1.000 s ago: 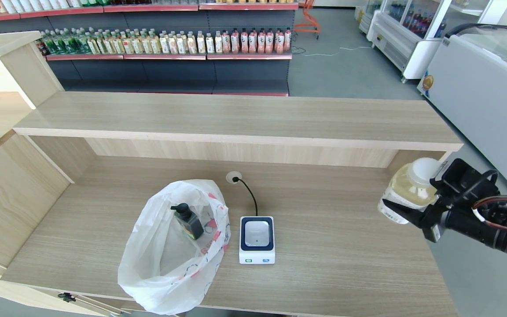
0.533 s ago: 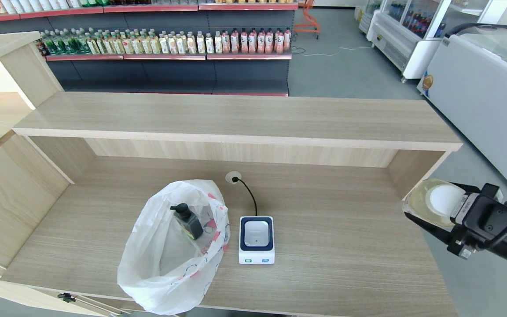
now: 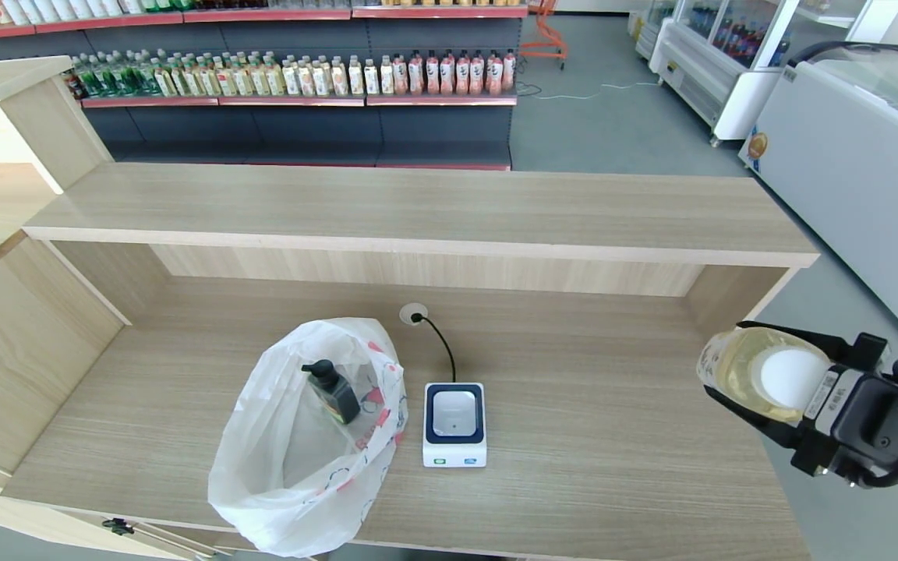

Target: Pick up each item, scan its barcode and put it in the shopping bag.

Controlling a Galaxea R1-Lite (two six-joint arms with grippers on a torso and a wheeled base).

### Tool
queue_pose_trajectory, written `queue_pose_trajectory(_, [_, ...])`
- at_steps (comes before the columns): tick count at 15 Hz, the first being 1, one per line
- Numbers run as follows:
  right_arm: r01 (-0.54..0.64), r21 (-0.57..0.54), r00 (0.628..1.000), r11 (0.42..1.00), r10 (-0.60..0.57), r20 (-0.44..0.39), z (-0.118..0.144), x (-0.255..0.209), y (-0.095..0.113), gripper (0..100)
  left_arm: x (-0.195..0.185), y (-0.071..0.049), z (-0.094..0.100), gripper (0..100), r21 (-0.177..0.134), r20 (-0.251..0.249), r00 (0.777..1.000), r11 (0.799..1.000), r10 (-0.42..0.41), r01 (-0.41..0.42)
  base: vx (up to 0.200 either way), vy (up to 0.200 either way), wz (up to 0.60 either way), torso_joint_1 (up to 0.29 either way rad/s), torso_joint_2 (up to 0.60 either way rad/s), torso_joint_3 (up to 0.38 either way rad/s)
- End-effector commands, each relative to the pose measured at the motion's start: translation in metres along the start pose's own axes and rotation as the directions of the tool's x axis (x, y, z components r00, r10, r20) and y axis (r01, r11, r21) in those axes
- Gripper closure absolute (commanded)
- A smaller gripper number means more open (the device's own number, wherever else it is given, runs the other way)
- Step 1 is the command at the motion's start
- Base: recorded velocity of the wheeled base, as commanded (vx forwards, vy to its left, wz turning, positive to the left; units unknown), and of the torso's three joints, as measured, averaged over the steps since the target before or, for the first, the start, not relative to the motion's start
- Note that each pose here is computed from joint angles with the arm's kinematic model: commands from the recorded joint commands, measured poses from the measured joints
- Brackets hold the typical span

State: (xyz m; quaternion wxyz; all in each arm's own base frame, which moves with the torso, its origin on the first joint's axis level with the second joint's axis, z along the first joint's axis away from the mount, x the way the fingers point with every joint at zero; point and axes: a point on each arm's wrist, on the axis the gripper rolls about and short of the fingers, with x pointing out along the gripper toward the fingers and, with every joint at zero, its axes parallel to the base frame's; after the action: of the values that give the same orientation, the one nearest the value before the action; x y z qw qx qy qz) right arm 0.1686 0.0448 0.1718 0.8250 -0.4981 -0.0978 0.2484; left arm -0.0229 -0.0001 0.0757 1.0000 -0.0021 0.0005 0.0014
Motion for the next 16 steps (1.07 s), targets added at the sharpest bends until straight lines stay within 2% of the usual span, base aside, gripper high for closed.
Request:
queue_pose_trajectory(1, [-0.026,0.003,1.0,1.0,0.026,0.013,0.002,0.003,0.004,100,0.0,0.0,0.0,0,-0.005,0.001,1.0,1.0,0.0,0.0,0.0,0.2,0.0,0.002,0.01,0.002])
queue_pose_trajectory(11, [-0.149,0.048,0.989,0.988,0.15,-0.017,-0.014,0.022,0.023,100,0.0,0.0,0.0,0,-0.003,0.0,1.0,1.0,0.0,0.0,0.0,0.2,0.0,0.0,0.0,0.004])
queue_pose_trajectory(13, [-0.191,0.059,0.982,0.98,0.191,0.003,-0.018,0.028,0.028,100,0.0,0.0,0.0,0,-0.002,0.0,1.0,1.0,0.0,0.0,0.0,0.2,0.0,0.007,0.0,0.0])
queue_pose_trajectory(16, [-0.216,0.067,0.975,0.974,0.211,0.069,-0.035,0.043,0.032,100,0.0,0.0,0.0,0,0.0,0.0,1.0,1.0,0.0,0.0,0.0,0.0,0.0,0.0,0.0,0.0])
